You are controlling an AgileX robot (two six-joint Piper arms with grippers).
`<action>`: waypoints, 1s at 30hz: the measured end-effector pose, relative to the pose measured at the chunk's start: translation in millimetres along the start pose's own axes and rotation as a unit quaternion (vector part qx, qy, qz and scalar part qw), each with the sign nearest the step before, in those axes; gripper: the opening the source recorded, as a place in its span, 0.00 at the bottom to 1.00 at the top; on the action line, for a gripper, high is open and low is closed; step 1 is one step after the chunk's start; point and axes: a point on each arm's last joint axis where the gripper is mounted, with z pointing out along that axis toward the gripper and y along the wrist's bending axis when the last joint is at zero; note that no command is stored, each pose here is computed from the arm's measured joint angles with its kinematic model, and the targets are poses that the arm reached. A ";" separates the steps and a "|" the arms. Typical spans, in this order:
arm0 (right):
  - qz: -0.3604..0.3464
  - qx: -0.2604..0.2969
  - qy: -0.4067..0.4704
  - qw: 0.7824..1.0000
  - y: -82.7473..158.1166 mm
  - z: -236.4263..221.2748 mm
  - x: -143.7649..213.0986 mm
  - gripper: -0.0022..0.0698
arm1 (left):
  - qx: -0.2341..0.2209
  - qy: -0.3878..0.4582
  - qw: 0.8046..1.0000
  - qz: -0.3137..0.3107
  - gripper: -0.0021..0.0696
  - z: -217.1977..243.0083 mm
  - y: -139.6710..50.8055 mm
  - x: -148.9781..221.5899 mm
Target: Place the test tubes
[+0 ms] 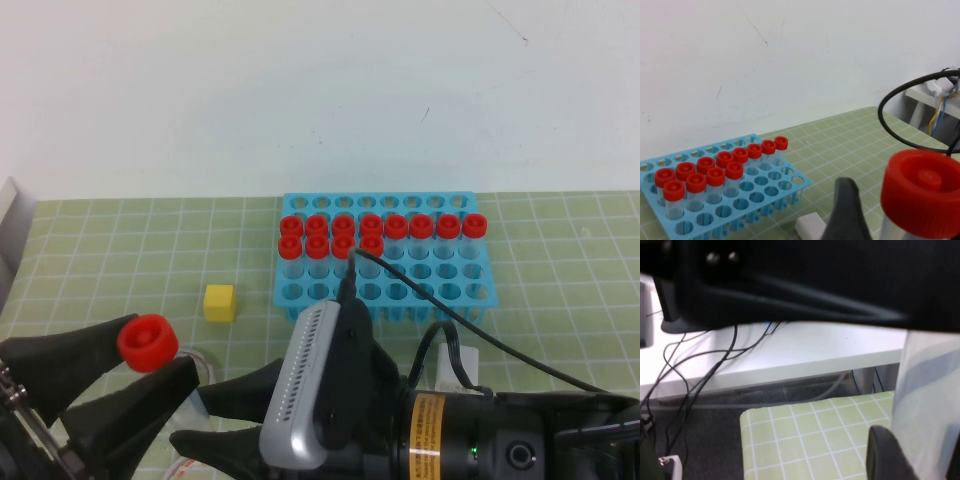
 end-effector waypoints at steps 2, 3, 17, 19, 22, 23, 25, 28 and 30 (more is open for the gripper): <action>-0.006 0.000 0.002 1.000 0.0 0.0 0.3 0.35 | -0.003 0.000 1.000 -0.002 0.64 0.0 0.5 0.0; -0.007 0.000 0.002 1.000 -0.1 0.0 0.5 0.35 | -0.003 0.000 1.000 -0.002 0.63 0.0 0.6 -0.1; -0.028 0.002 0.007 1.000 -0.8 -0.1 1.3 0.35 | -0.006 -0.001 1.000 -0.004 0.40 0.0 1.1 -0.1; -0.028 0.002 0.007 1.000 -0.8 -0.1 1.3 0.35 | -0.006 -0.001 1.000 -0.004 0.40 0.0 1.2 -0.1; -0.028 0.002 0.007 1.000 -0.8 -0.1 1.3 0.35 | -0.007 -0.001 1.000 -0.004 0.40 0.0 1.3 -0.1; -0.028 0.002 0.007 1.000 -0.8 -0.1 1.3 0.35 | -0.007 -0.001 1.000 -0.004 0.40 0.0 1.3 -0.1; -0.028 0.002 0.007 1.000 -0.8 -0.1 1.3 0.35 | -0.007 -0.001 1.000 -0.003 0.40 0.0 1.3 -0.1; -0.035 0.002 0.010 0.999 -0.4 -1.4 0.3 0.46 | -0.009 -0.001 1.000 -0.001 0.40 0.0 1.6 -0.3; -0.048 0.007 0.016 0.999 -0.1 -5.9 -4.2 0.58 | -0.017 -0.002 1.000 0.001 0.40 -0.1 3.1 -0.4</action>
